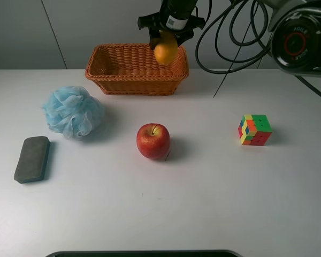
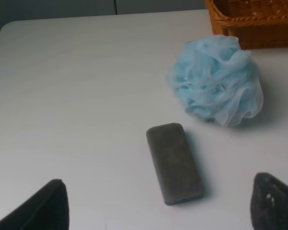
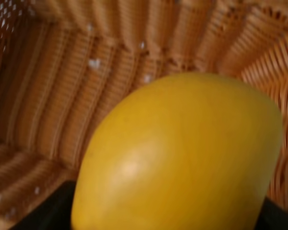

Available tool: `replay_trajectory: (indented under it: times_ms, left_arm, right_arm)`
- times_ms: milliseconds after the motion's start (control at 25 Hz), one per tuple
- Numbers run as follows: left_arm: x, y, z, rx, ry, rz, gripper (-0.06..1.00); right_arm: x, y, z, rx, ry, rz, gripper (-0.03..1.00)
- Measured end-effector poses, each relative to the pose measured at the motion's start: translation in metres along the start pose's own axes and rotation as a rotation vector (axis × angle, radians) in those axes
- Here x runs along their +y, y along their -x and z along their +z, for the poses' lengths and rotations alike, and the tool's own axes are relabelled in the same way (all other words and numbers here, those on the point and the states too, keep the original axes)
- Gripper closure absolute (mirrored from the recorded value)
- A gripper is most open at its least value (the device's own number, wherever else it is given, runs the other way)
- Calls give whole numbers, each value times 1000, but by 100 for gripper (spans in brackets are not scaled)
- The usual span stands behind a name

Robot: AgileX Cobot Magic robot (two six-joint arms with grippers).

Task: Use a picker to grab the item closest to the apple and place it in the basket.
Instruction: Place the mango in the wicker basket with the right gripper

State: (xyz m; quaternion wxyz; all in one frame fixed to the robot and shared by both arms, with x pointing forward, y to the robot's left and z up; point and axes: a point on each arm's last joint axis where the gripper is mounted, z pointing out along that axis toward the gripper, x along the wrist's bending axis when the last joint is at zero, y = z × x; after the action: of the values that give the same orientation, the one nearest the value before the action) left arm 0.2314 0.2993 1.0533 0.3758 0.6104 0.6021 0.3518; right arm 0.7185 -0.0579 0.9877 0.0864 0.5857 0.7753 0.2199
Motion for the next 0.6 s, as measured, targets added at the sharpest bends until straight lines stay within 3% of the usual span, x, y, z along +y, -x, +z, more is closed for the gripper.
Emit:
replay_trajectory:
  times_ms: [280,600]
  left_arm:
    - [0,0,0,0,0,0,22]
    - [0,0,0,0,0,0,22]
  right_arm:
    - [8,5,28,16,136,5,50]
    - [14,5,35,28,214,5,50]
